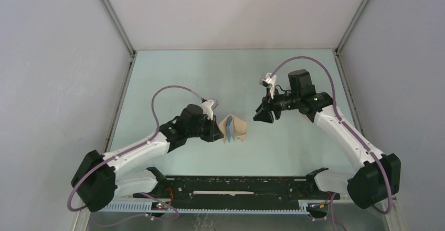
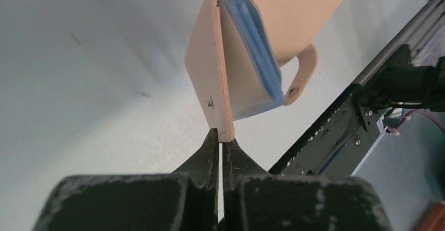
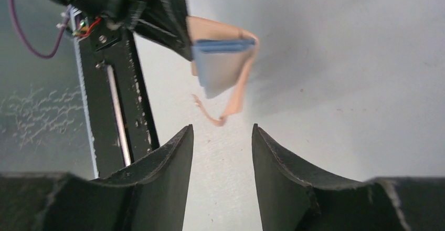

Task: Put the credit cards into the card holder
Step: Open the card holder.

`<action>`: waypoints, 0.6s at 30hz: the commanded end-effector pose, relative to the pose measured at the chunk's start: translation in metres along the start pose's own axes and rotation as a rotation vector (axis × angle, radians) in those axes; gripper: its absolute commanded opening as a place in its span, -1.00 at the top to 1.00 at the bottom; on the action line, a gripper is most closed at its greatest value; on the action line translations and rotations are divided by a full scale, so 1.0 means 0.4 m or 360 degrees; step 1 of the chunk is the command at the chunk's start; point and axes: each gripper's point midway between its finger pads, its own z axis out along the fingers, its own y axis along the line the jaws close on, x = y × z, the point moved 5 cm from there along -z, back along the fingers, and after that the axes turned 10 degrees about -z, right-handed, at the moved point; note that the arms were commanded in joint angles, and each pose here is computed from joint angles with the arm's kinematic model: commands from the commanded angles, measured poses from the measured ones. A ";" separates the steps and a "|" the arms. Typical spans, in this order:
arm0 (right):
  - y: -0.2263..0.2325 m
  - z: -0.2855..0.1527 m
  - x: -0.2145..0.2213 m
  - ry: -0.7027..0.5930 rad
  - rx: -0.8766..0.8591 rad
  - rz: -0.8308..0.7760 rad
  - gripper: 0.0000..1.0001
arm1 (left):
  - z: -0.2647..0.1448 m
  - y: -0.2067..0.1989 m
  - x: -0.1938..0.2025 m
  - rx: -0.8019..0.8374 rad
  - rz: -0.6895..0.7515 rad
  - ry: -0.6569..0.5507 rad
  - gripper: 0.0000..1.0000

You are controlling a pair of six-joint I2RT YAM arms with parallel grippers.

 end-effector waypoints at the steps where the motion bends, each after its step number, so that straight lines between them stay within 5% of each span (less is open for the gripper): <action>1: 0.085 -0.015 -0.032 -0.0117 -0.0290 -0.0290 -0.07 | 0.006 -0.021 0.027 -0.0128 -0.0186 0.0281 1.00; 7: 0.148 0.068 0.002 -0.0051 -0.0476 -0.0441 -0.07 | 0.019 -0.041 0.020 -0.0229 -0.0185 0.0408 1.00; 18: 0.035 0.175 0.083 0.0149 -0.0375 0.0270 0.13 | 0.045 -0.052 0.031 -0.0133 -0.0221 0.0486 1.00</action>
